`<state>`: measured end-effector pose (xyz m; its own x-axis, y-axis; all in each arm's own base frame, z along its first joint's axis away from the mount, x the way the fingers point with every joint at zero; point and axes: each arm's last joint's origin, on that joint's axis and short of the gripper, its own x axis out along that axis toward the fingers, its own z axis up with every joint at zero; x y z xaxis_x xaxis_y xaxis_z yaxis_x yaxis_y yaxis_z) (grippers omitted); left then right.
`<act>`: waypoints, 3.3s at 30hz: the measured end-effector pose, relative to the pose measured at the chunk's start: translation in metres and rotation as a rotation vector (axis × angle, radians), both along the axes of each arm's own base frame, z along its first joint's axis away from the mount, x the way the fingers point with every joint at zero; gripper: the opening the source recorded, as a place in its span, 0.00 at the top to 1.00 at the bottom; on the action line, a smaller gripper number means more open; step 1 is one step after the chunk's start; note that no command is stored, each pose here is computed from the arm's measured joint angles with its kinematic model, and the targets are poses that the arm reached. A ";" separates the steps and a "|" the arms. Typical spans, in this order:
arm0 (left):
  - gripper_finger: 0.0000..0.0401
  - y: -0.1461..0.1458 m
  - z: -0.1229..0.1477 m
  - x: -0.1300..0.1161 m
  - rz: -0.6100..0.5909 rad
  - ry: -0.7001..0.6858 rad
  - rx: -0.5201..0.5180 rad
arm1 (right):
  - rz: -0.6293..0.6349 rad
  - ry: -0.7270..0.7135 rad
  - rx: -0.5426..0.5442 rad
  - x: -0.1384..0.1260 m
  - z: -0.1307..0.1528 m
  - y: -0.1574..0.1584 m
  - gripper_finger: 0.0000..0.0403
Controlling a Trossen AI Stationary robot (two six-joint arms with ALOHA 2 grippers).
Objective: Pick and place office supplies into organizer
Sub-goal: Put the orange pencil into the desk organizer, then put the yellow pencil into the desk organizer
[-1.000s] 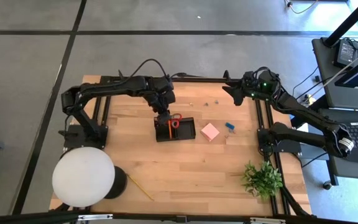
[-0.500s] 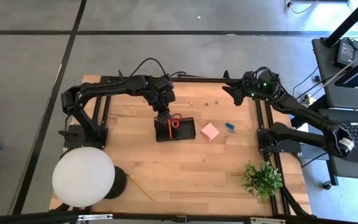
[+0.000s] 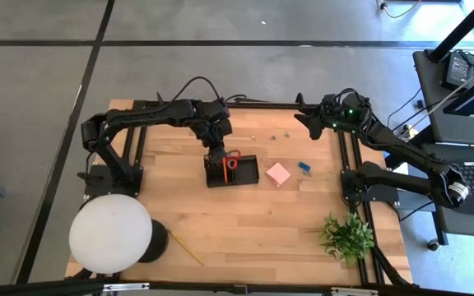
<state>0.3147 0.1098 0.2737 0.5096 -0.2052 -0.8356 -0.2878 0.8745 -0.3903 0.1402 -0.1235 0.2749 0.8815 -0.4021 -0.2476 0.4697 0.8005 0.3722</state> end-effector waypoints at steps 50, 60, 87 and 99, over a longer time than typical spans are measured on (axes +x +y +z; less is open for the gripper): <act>0.94 -0.025 0.094 -0.088 0.146 -0.172 0.240 | 0.006 0.011 -0.023 0.000 0.000 0.000 0.46; 0.94 -0.016 0.069 -0.068 0.143 -0.030 0.250 | 0.006 0.011 -0.023 0.000 0.000 0.000 0.46; 0.78 -0.006 0.032 -0.033 0.055 0.060 0.229 | 0.006 0.012 -0.022 0.000 0.000 0.000 0.46; 0.73 -0.029 0.077 -0.071 -0.014 -0.092 0.306 | 0.008 0.016 -0.029 0.000 0.000 0.000 0.46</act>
